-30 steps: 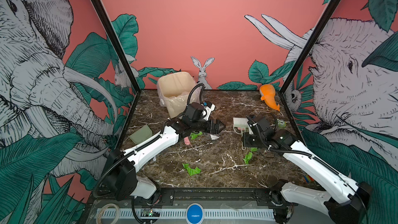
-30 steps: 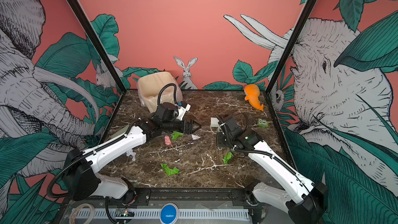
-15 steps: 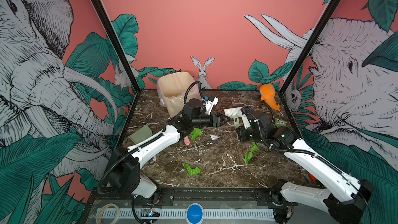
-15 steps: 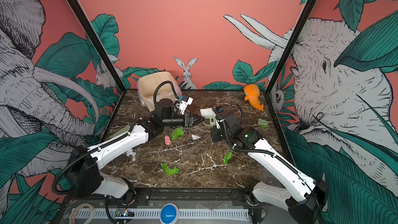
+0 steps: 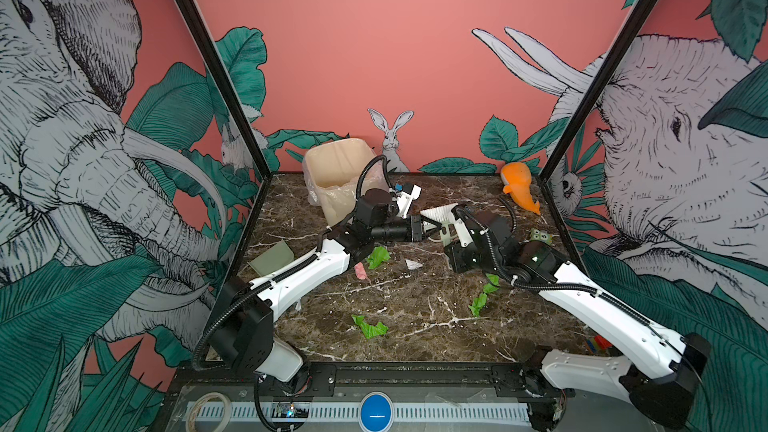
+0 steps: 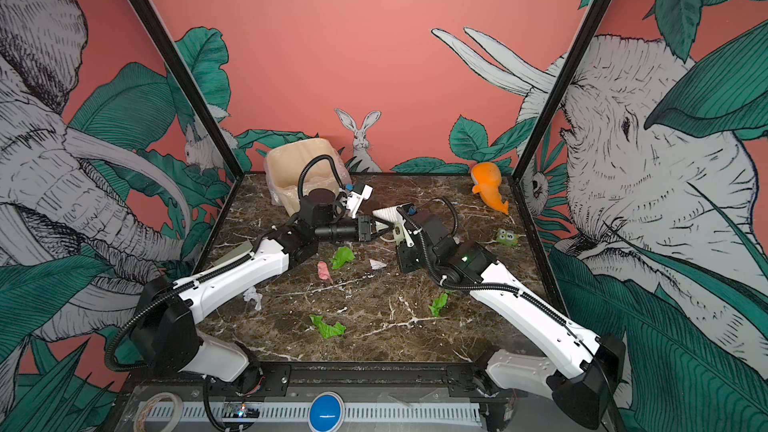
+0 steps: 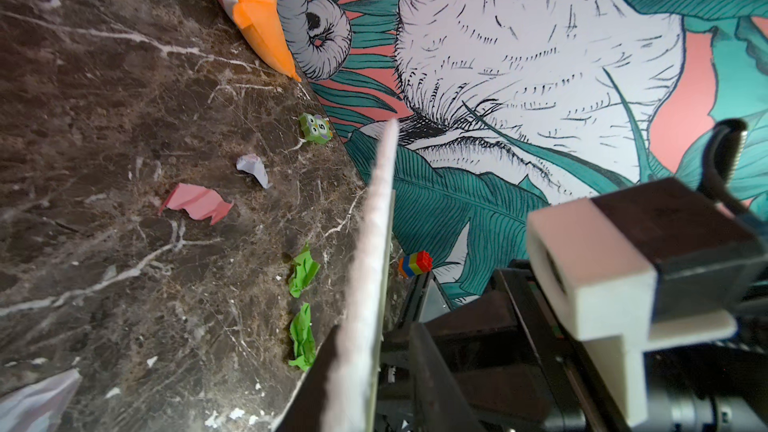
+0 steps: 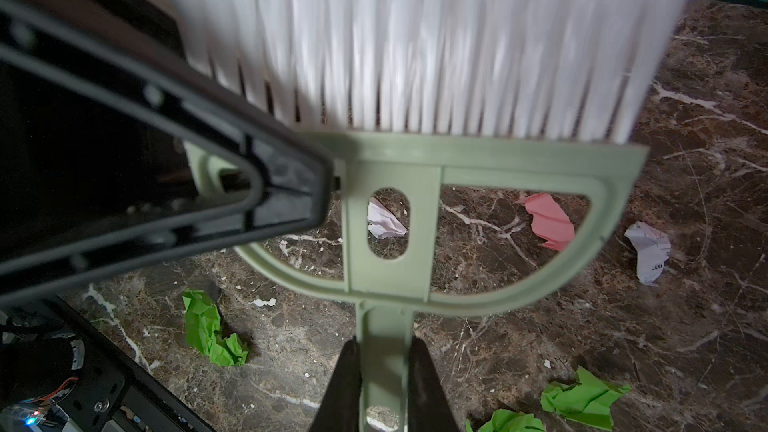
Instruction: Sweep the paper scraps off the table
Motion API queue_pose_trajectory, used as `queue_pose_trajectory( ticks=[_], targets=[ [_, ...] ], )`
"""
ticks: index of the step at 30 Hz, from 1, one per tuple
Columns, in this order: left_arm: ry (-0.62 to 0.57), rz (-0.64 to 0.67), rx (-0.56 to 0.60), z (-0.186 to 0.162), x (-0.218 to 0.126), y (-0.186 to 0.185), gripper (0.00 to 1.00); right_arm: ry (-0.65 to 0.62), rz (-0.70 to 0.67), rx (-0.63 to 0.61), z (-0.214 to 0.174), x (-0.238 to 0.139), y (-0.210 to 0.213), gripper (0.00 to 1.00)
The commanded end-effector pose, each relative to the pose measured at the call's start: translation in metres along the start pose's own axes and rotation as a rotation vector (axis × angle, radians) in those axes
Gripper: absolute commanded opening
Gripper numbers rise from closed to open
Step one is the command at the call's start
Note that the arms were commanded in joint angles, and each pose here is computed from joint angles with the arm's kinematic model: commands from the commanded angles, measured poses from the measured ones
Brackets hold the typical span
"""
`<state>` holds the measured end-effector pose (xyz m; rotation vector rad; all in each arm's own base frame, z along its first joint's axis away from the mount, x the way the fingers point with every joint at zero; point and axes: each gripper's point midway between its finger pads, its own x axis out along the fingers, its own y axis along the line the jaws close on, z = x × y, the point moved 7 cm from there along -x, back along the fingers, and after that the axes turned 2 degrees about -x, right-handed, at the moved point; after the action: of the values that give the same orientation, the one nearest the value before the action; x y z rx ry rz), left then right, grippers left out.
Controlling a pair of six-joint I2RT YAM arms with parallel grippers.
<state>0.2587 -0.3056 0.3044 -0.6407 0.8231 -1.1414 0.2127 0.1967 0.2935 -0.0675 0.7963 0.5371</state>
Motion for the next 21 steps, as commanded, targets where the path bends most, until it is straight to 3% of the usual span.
queue_pose_trajectory(
  ticks=[1, 3, 4, 7, 12, 16, 21],
  targets=[
    [-0.032, -0.040, 0.029, 0.009, -0.002, -0.013, 0.12, -0.068, 0.028, -0.015, 0.019, -0.007, 0.007, 0.00],
    [-0.046, -0.030, 0.026, 0.009, -0.003, -0.012, 0.00, -0.076, 0.016, -0.011, 0.020, -0.008, 0.006, 0.00],
    [-0.057, -0.026, 0.028, 0.010, -0.005, -0.012, 0.00, -0.081, 0.013, -0.006, 0.019, -0.009, 0.005, 0.00],
    [-0.110, 0.001, 0.028, 0.015, -0.011, -0.010, 0.00, -0.104, -0.009, 0.001, 0.018, -0.015, 0.001, 0.18],
    [-0.230, 0.017, 0.009, 0.026, -0.031, -0.003, 0.00, -0.137, -0.025, 0.026, 0.017, -0.028, -0.008, 0.65],
    [-0.367, -0.018, -0.013, 0.035, -0.046, 0.000, 0.00, -0.214, 0.059, 0.145, 0.016, -0.038, -0.022, 0.99],
    [-0.476, -0.124, -0.014, 0.049, -0.050, -0.011, 0.00, -0.415, 0.327, 0.398, 0.023, -0.044, -0.043, 1.00]
  ],
)
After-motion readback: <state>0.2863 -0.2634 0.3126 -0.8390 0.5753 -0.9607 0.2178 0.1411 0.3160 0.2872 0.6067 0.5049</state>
